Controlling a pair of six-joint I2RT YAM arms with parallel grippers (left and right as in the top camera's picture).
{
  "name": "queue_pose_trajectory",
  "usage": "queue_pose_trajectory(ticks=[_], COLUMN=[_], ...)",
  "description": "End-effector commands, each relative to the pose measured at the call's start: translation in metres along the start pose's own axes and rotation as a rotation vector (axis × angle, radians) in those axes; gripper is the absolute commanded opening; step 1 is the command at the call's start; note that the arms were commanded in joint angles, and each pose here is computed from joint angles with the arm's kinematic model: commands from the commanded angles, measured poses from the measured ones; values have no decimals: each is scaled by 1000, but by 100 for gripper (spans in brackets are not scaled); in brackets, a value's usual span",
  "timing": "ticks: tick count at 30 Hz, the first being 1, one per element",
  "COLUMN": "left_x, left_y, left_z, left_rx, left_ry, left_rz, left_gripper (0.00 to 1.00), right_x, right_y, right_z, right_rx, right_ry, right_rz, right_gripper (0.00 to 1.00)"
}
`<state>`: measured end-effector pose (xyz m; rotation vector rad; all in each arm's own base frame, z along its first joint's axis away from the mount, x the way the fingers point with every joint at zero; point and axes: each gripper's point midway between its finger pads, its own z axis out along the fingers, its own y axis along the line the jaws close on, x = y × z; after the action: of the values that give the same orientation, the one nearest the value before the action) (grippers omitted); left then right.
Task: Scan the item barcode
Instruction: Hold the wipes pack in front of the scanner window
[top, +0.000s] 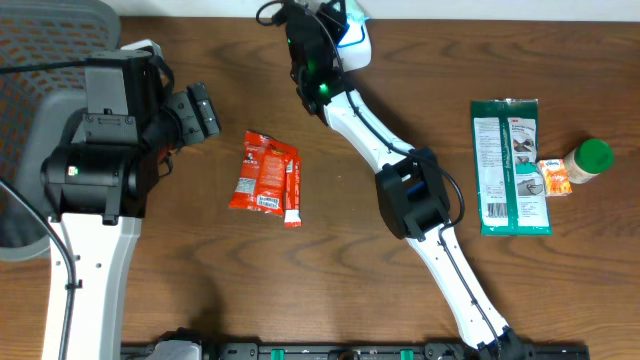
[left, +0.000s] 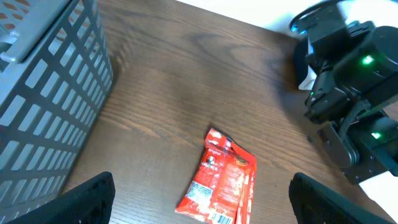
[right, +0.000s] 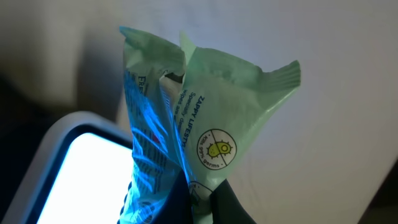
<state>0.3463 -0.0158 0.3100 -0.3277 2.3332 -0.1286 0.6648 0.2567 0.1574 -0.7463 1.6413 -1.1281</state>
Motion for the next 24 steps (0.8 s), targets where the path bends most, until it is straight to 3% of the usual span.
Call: queue_pose_trajectory(ticks=[1, 10, 16, 24], left_x=[-2, -2, -2, -2], left_y=[2, 2, 2, 2], left_z=[0, 0, 0, 0], left_rx=[-9, -9, -9, -9], left_ry=[-6, -6, -6, -6], left_rz=[-4, -4, -4, -4], left_gripper=[90, 90, 90, 90], right_x=[15, 32, 38, 9], right_y=[2, 2, 30, 27], right_z=[16, 27, 20, 4], right_rx=[-9, -13, -110, -78], right_ry=[12, 38, 65, 1], right_rz=[-56, -60, 31, 145], right_gripper=[1, 1, 1, 1])
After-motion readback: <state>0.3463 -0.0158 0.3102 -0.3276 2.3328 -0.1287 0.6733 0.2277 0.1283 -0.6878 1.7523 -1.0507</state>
